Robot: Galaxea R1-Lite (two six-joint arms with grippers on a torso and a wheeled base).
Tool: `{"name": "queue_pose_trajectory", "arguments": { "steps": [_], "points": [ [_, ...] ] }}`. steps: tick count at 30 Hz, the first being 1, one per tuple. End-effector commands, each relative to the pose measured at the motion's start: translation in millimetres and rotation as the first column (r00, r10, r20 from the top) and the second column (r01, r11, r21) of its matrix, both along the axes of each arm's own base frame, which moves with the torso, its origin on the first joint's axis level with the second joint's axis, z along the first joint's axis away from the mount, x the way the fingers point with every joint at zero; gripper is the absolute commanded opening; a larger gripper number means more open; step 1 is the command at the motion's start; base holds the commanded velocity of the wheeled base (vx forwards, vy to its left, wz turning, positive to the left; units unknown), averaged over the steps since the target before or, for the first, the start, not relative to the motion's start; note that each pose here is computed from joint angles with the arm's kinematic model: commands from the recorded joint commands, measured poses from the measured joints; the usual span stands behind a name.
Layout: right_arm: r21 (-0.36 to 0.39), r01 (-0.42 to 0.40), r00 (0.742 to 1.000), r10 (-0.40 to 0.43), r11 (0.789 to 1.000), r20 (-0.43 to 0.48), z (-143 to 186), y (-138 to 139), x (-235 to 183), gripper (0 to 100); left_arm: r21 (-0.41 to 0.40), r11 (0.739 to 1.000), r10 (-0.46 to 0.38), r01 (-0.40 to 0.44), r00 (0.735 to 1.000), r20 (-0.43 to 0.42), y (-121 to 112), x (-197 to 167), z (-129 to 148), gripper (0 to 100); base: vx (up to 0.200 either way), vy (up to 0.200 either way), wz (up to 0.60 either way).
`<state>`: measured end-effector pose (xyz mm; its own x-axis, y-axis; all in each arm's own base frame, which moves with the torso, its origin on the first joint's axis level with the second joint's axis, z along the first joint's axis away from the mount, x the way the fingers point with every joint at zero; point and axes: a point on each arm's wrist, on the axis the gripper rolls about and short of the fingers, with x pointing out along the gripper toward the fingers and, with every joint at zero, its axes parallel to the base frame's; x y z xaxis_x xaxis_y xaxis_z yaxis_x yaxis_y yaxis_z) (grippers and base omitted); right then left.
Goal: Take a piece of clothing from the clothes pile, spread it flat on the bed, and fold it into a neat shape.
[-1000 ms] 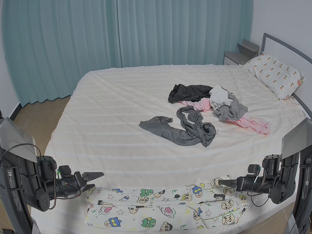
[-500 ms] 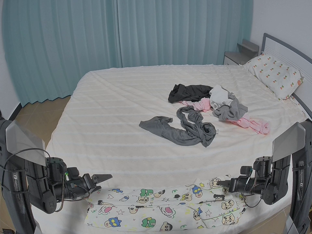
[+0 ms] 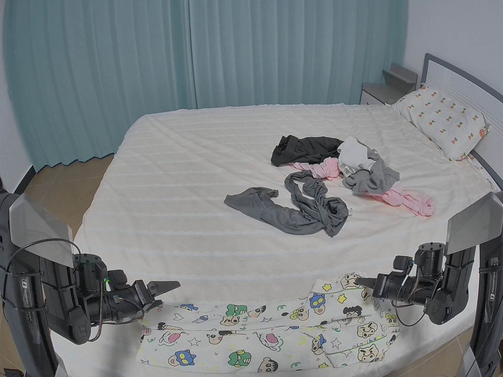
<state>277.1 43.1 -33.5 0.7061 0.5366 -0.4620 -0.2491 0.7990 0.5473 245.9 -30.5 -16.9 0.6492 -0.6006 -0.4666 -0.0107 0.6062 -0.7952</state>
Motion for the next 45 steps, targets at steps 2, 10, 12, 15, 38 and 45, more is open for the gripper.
{"name": "queue_pose_trajectory", "arguments": {
  "steps": [2,10,12,15,38,45],
  "points": [
    [-0.026,0.049,0.999,-0.049,0.998,0.007,-9,0,8,100,-0.001,1.0,0.001,-0.001,1.0,0.016,0,1,1,100,0.0,0.0,0.0],
    [0.037,0.145,0.979,-0.149,0.989,0.14,38,4,16,100,-0.001,1.0,0.003,-0.003,1.0,0.012,0,-1,1,100,0.0,0.0,0.0],
    [0.046,0.089,0.981,-0.096,0.995,0.171,49,22,11,100,-0.001,1.0,0.003,-0.003,1.0,0.012,0,-1,1,100,0.0,0.0,0.0],
    [0.048,0.015,0.983,-0.023,0.999,0.18,53,47,4,100,-0.001,1.0,0.003,-0.003,1.0,0.01,0,-1,1,100,0.0,0.0,0.0],
    [-0.083,0.004,0.974,-0.022,0.997,-0.223,-30,65,-10,100,0.004,0.999,0.041,-0.041,0.998,0.051,8,-4,15,100,0.0,0.0,0.0],
    [-0.074,0.113,0.984,-0.122,0.991,-0.131,-12,61,-11,100,0.018,0.987,0.148,-0.157,0.96,0.238,39,-11,57,100,0.0,0.0,0.0]
  ]
}}
